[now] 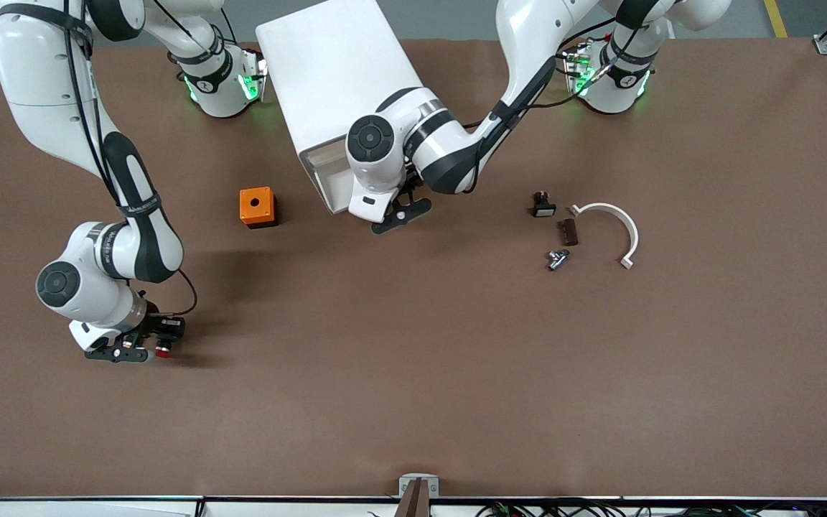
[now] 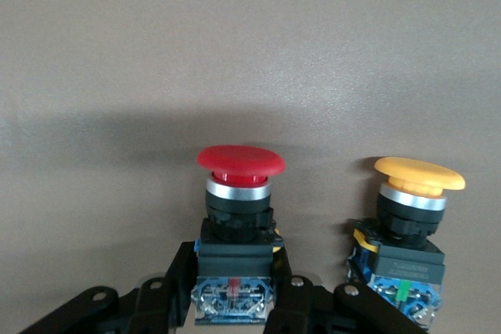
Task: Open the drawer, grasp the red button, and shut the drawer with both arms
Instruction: 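Set the red button beside the yellow button while the left gripper pushes the drawer shut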
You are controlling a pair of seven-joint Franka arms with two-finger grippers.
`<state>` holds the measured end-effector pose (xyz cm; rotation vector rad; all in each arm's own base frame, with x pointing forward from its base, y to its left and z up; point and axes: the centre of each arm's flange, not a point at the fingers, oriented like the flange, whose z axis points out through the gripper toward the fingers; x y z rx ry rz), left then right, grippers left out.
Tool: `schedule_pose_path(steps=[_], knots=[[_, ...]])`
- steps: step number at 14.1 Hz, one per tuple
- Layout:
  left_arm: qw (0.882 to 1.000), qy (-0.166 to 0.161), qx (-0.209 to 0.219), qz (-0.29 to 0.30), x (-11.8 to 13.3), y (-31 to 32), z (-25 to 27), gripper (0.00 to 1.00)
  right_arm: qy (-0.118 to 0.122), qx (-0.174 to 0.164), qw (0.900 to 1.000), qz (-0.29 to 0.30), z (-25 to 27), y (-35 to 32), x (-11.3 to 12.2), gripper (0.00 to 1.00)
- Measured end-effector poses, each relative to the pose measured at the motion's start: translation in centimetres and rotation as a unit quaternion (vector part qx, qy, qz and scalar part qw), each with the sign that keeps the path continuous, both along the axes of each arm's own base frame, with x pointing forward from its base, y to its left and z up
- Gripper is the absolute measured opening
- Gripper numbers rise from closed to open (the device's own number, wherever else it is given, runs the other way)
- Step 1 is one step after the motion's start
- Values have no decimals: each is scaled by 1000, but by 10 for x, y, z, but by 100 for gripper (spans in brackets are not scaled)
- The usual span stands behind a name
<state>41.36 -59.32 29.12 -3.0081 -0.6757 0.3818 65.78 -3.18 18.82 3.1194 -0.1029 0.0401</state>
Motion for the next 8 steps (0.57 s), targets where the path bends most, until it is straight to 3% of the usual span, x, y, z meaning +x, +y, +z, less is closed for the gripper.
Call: schedule_pose_path(steps=[8], knots=[[996,78,-23,27,-24,-11,-7,100,-1,0,1000,2,3,2,9,43]])
